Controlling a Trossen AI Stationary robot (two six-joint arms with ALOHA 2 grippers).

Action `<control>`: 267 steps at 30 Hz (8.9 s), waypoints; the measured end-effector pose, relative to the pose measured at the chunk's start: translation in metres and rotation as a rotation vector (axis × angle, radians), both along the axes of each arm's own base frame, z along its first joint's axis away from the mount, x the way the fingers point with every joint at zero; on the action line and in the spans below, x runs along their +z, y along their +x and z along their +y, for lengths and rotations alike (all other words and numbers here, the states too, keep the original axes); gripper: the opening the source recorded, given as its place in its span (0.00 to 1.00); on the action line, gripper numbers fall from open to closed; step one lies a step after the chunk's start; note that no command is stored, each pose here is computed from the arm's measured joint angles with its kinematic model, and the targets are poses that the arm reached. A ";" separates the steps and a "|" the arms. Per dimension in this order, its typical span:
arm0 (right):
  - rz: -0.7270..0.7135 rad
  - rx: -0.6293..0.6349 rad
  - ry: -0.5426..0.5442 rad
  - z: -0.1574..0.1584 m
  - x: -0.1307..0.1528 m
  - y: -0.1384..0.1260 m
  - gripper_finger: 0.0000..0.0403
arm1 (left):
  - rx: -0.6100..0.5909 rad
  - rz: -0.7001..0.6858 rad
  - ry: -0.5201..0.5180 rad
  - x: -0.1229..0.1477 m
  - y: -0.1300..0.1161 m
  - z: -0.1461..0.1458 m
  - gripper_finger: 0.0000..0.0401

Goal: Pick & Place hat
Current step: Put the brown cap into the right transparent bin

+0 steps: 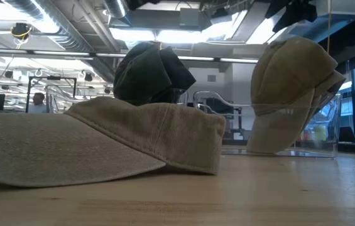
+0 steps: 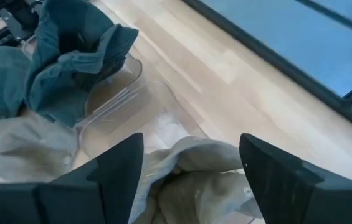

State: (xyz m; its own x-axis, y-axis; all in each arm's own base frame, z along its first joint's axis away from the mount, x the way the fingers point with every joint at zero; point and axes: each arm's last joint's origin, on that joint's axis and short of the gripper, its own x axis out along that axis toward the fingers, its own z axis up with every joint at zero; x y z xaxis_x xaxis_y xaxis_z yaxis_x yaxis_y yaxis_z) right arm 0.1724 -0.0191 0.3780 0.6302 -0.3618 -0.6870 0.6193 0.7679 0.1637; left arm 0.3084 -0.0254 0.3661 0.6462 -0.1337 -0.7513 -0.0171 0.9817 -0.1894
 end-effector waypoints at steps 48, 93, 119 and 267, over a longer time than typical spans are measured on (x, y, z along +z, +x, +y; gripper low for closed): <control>-0.069 0.013 0.203 0.012 0.000 0.004 0.66 | 0.781 0.393 0.277 -0.156 0.028 -0.121 0.37; -0.071 0.034 0.214 0.019 0.000 0.004 0.66 | 0.879 0.327 -0.179 -0.216 0.026 -0.112 0.37; -0.070 0.086 0.221 0.021 0.000 0.005 0.66 | 0.708 0.317 -0.095 -0.206 0.025 -0.116 0.01; 0.228 0.273 0.086 0.040 -0.039 0.110 0.10 | 0.496 -0.362 0.098 -0.010 -0.009 -0.022 0.40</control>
